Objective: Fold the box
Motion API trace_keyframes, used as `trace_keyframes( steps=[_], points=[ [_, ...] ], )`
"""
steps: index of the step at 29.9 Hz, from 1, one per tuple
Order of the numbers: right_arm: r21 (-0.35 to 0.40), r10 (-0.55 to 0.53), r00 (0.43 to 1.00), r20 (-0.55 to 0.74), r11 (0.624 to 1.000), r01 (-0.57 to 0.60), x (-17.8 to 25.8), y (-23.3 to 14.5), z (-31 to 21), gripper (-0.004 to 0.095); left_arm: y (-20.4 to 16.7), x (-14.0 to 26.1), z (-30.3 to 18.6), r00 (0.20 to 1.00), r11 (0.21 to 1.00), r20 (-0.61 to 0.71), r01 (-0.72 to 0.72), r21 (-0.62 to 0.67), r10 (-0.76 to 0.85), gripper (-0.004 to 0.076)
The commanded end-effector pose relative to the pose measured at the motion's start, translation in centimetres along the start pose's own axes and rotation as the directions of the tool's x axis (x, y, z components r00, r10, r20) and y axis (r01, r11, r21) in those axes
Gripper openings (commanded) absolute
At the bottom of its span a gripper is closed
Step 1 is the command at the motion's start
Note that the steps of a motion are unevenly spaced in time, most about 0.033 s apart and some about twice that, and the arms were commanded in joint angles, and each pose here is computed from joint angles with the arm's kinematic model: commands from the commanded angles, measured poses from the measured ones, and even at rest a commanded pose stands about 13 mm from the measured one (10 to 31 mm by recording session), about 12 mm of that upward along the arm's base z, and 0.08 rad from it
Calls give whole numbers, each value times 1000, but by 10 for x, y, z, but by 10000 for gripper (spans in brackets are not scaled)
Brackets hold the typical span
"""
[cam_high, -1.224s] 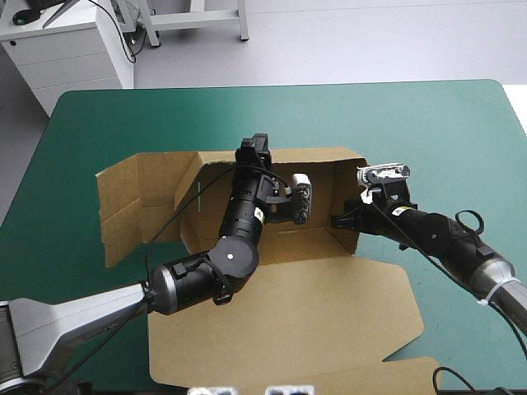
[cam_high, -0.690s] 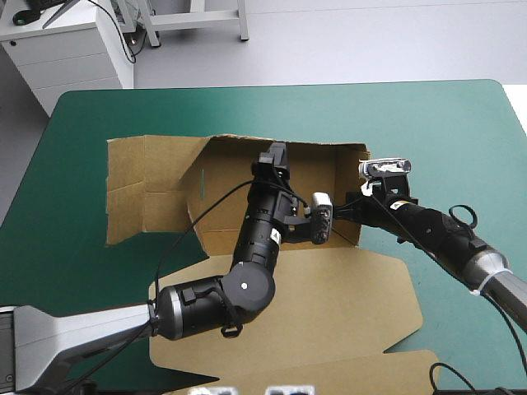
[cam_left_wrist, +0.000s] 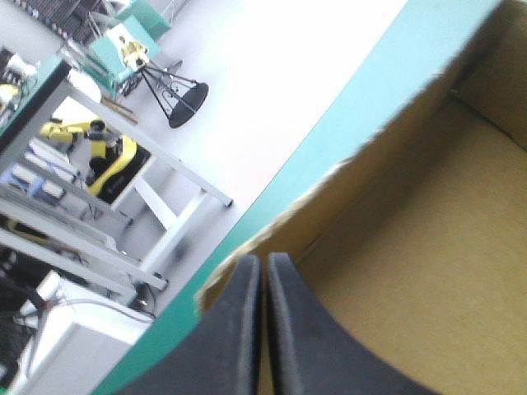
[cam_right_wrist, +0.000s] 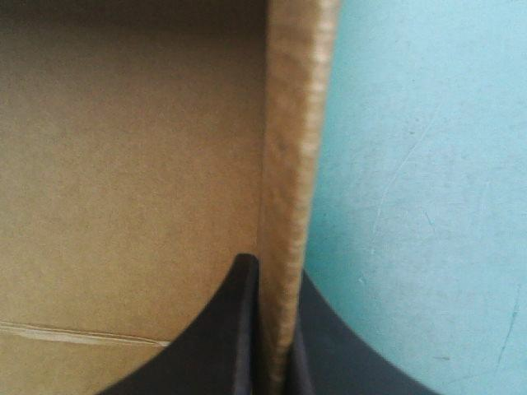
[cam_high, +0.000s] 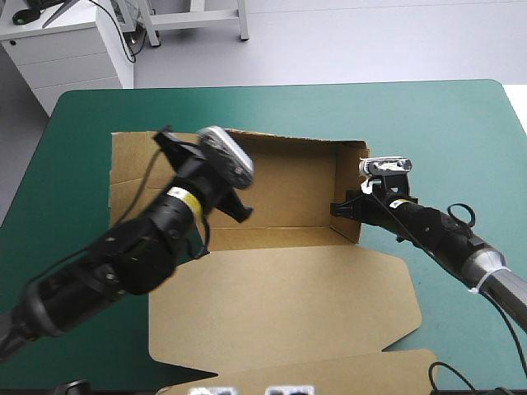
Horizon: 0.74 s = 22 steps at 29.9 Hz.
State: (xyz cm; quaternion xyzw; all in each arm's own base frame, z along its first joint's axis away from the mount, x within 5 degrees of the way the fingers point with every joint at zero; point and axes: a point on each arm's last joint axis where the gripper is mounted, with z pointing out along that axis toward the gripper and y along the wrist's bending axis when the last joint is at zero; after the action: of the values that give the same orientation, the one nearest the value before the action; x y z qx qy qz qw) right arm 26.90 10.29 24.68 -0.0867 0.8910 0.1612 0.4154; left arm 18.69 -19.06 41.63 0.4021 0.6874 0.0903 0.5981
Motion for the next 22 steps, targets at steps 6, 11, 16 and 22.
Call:
trace_keyframes(
  steps=[6,11,16,22],
  points=[
    [-25,-31,996,-86,999,29,10,0,2,-17,99,29,-61,923,919,93,381,-104,-372,5],
    [-24,-28,996,-86,999,26,10,0,2,-17,122,54,-86,805,790,107,593,-156,-584,13],
    [-19,15,994,-104,1000,-17,10,-4,2,-17,129,77,-100,726,700,136,687,-195,-674,17],
    [-6,50,986,-160,999,-52,-4,-18,-6,-17,121,112,-89,607,590,85,791,-162,-790,17]
  ],
)
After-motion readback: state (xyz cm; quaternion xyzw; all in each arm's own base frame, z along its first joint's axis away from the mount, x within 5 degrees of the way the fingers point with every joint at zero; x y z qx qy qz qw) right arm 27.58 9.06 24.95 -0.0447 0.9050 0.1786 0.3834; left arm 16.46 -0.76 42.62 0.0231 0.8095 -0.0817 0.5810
